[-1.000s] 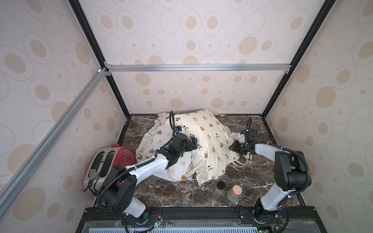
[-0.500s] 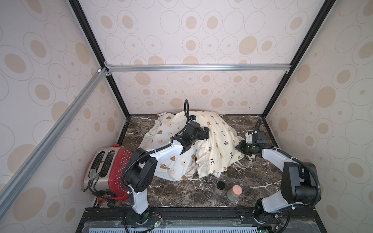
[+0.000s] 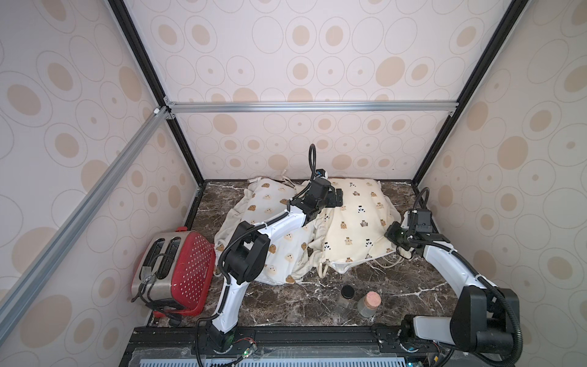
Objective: Zip up pillowcases
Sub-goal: Adjust the pillowcase at the center of the board, then pick up the pillowcase from the center of the board, then zip the zipper on the pillowcase.
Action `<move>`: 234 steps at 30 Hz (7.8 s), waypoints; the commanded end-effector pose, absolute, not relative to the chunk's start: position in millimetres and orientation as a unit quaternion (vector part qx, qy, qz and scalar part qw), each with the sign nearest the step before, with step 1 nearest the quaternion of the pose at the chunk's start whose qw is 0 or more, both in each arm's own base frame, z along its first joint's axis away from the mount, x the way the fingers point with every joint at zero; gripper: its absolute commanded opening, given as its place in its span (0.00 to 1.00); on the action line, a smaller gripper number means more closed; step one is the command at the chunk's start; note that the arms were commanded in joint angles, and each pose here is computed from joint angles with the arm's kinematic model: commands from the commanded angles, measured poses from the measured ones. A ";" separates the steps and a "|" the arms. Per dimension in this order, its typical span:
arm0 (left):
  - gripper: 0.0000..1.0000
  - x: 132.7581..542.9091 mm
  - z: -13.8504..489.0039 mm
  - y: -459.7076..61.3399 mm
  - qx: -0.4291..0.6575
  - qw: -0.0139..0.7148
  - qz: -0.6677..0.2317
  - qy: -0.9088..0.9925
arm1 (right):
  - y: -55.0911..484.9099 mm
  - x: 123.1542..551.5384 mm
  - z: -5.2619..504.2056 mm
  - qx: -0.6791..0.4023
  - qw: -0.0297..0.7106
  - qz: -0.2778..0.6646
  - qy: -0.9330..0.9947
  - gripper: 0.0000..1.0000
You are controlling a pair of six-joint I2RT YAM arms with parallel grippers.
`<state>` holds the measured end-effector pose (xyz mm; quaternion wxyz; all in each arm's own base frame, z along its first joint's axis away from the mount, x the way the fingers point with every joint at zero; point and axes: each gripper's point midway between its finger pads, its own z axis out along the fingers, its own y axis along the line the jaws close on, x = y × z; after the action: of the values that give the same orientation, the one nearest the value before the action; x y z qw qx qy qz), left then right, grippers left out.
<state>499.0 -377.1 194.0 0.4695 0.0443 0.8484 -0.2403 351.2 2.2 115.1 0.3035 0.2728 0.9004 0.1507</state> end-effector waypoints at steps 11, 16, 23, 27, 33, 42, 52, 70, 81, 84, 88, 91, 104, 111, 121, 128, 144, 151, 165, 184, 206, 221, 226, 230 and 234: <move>0.99 424.9 207.5 -315.6 -0.015 0.417 -0.232 0.879 | 12.7 327.2 134.3 0.228 0.289 0.159 0.916 0.59; 0.99 394.9 198.8 -306.5 -0.040 0.381 -0.260 0.886 | 32.1 314.8 138.4 0.211 0.268 0.206 0.917 0.69; 0.99 356.4 191.6 -302.8 -0.066 0.347 -0.295 0.888 | 55.5 291.7 139.2 0.182 0.236 0.226 0.927 0.76; 0.97 334.7 188.8 -310.9 -0.057 0.332 -0.310 0.889 | 69.5 277.8 137.6 0.169 0.226 0.232 0.931 0.78; 0.91 306.2 173.0 -322.6 -0.058 0.301 -0.331 0.893 | 89.6 257.2 132.2 0.150 0.208 0.239 0.937 0.79; 0.83 287.7 143.6 -315.4 -0.080 0.286 -0.318 0.900 | 77.2 244.0 132.4 0.143 0.216 0.180 0.949 0.81; 0.73 274.1 124.6 -292.3 -0.070 0.280 -0.275 0.917 | 64.9 229.3 154.6 0.161 0.217 0.148 0.951 0.81; 0.52 282.9 90.8 -293.9 -0.063 0.272 -0.236 0.931 | 106.8 238.8 89.3 0.133 0.173 0.178 0.959 0.77; 0.31 292.7 80.9 -310.0 -0.067 0.275 -0.258 0.924 | 84.5 268.4 61.4 0.162 0.176 0.166 0.957 0.78; 0.20 294.8 76.4 -317.0 -0.071 0.272 -0.264 0.923 | 79.0 281.5 57.3 0.176 0.179 0.176 0.952 0.79; 0.03 302.4 74.2 -336.0 -0.070 0.263 -0.283 0.920 | 68.8 303.3 54.6 0.198 0.186 0.180 0.945 0.80; 0.00 313.9 79.8 -346.6 -0.072 0.274 -0.289 0.914 | 56.8 320.5 59.4 0.214 0.204 0.178 0.939 0.80; 0.00 318.8 106.1 -359.1 -0.080 0.272 -0.314 0.906 | 69.2 307.0 110.4 0.175 0.216 0.236 0.931 0.81; 0.00 312.7 117.1 -362.0 -0.092 0.257 -0.339 0.900 | 100.9 275.6 139.1 0.127 0.210 0.283 0.927 0.77; 0.00 310.4 140.0 -362.1 -0.094 0.259 -0.355 0.893 | 180.4 246.6 160.0 0.018 0.187 0.375 0.908 0.65; 0.00 308.8 149.4 -359.9 -0.092 0.264 -0.360 0.890 | 212.6 236.7 146.2 -0.015 0.164 0.395 0.904 0.53; 0.00 305.7 164.6 -357.4 -0.086 0.274 -0.374 0.882 | 242.0 245.9 111.0 -0.022 0.144 0.415 0.898 0.42; 0.00 303.2 166.8 -360.6 -0.079 0.268 -0.384 0.880 | 244.8 252.1 103.0 -0.015 0.144 0.417 0.897 0.36; 0.00 299.1 170.1 -362.4 -0.067 0.265 -0.392 0.879 | 243.2 269.4 116.9 -0.014 0.186 0.411 0.892 0.34; 0.00 298.2 170.0 -365.5 -0.059 0.262 -0.397 0.878 | 239.1 280.0 130.7 -0.004 0.209 0.425 0.881 0.31; 0.00 301.6 173.4 -366.8 -0.056 0.271 -0.394 0.876 | 228.6 280.2 122.4 -0.002 0.212 0.392 0.895 0.00; 0.00 309.2 185.9 -353.0 -0.067 0.309 -0.374 0.872 | 196.2 259.5 108.1 0.013 0.183 0.302 0.935 0.00; 0.00 310.3 195.8 -348.7 -0.067 0.322 -0.373 0.868 | 192.3 255.0 105.7 0.012 0.173 0.292 0.941 0.00; 0.00 311.0 203.3 -344.8 -0.066 0.333 -0.369 0.865 | 190.7 252.4 104.2 0.012 0.168 0.289 0.942 0.00; 0.00 310.6 204.0 -343.0 -0.064 0.335 -0.365 0.866 | 192.4 250.2 104.7 0.010 0.162 0.295 0.942 0.00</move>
<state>297.5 -352.4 165.5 0.2827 -0.0543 0.8859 -0.3636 261.3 207.9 118.4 0.1908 -0.0081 0.9244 0.3303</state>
